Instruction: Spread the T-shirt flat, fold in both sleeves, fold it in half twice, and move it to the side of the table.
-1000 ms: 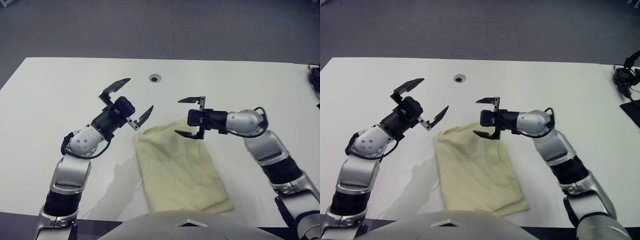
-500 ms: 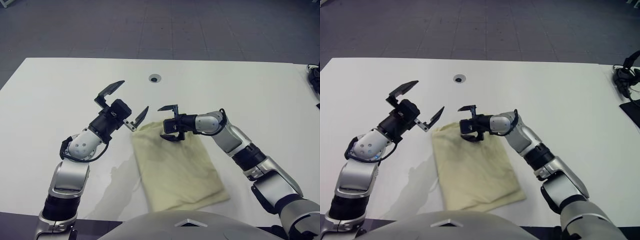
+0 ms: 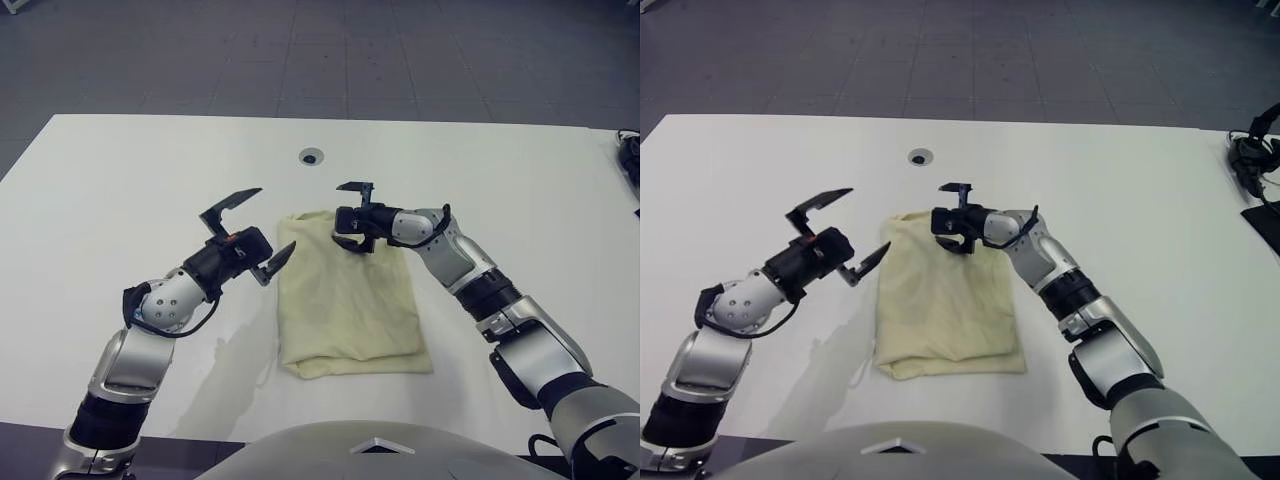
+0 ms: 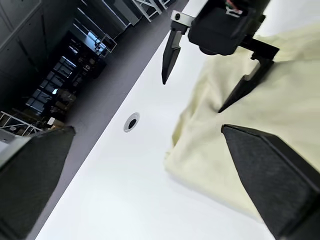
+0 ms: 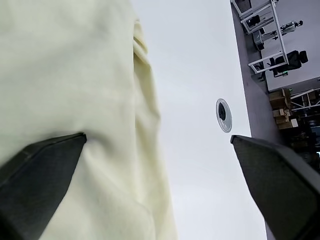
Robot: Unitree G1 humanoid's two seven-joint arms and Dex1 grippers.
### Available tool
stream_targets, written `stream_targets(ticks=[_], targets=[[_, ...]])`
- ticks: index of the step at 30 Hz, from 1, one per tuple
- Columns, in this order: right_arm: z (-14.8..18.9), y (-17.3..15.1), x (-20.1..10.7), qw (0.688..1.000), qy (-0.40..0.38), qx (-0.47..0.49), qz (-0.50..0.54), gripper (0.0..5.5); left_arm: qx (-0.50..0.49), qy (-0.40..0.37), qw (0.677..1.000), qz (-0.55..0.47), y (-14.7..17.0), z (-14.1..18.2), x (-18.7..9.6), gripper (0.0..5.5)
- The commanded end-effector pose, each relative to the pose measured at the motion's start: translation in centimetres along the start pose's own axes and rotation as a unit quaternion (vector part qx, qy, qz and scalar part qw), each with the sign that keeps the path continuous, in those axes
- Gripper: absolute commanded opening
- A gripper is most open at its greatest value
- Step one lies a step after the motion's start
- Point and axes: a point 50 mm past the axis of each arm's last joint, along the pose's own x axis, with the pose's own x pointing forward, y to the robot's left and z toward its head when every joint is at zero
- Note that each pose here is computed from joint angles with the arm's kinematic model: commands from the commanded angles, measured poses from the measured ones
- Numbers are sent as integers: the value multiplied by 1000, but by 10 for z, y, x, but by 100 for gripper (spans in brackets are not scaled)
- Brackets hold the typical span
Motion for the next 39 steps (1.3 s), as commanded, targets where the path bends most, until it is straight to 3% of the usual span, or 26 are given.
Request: stream_targets(ticks=[1, 7, 13, 17, 33, 39], targets=[[7, -9, -24, 997, -53, 46, -33, 538, 16, -7, 998, -67, -8, 5, -12, 540], [17, -32, -102, 983, -116, 98, -99, 538, 14, -34, 982, -183, -38, 38, -43, 540], [-2, -2, -152, 986, -69, 128, -82, 538, 27, -18, 968, -247, -54, 49, -60, 540], [-4, 33, -174, 989, -49, 137, 3, 538, 39, -8, 952, -302, -67, 52, -68, 540], [2, 110, -192, 980, -17, 137, 143, 538, 98, 93, 933, -333, -91, 21, -80, 540], [4, 118, -189, 980, -19, 133, 150, 540, 84, 84, 936, -331, -108, 15, -71, 435]])
